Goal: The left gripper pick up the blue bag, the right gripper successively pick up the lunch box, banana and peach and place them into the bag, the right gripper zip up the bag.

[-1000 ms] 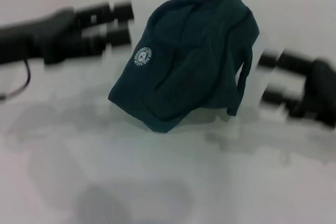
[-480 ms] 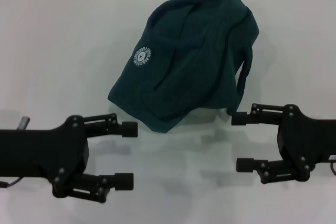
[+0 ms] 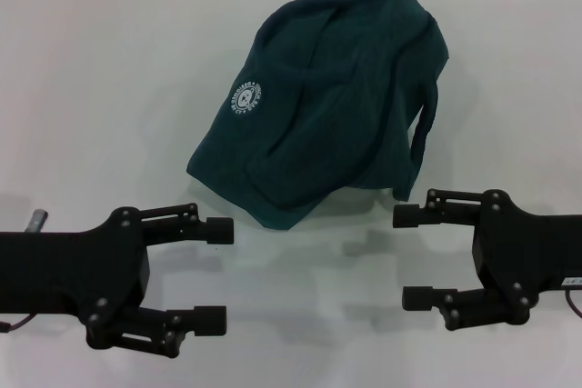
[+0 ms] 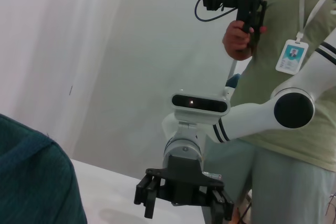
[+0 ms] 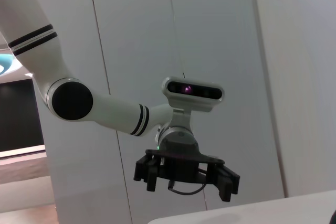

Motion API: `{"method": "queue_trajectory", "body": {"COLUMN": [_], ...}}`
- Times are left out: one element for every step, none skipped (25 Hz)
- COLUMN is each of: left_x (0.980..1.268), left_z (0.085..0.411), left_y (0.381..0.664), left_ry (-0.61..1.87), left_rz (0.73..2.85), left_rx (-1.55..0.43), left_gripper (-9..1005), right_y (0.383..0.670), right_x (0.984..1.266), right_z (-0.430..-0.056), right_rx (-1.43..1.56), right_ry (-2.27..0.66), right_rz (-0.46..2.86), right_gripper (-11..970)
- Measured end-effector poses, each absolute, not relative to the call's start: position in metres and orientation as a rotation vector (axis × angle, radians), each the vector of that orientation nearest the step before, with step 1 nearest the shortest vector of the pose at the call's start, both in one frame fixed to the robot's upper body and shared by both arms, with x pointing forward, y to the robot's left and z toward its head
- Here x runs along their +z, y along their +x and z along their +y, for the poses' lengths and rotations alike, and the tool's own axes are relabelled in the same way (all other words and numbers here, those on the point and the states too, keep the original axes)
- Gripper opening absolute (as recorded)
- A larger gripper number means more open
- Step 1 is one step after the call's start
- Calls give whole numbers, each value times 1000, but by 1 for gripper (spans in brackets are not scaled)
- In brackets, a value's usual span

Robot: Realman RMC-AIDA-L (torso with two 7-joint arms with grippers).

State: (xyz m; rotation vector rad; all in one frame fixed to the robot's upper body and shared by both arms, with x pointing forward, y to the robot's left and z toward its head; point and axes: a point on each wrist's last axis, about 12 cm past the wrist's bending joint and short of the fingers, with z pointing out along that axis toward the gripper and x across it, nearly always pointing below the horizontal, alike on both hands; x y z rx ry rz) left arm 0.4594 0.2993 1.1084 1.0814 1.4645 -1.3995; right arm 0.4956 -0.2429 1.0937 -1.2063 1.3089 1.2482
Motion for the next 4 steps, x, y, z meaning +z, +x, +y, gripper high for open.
{"method": "queue_trajectory", "body": {"left_x": [1108, 1108, 1108, 1108], "left_z": [299, 299, 299, 299], "left_y": [459, 459, 459, 459], "left_ry": [1082, 1082, 1082, 1081], "left_rz": [1465, 1465, 1465, 1467], "left_rx": [-1400, -1400, -1400, -1402], "left_gripper": [879, 879, 879, 879], "right_y": [495, 495, 495, 494], "right_x": [1094, 1093, 1093, 1093], "right_z": [-243, -243, -242, -242], "right_rx": [1248, 1248, 1248, 1248], "right_ry": [-1208, -1212, -1215, -1218], "right_rz": [1308, 1308, 1307, 1308], "right_gripper": [772, 772, 772, 772]}}
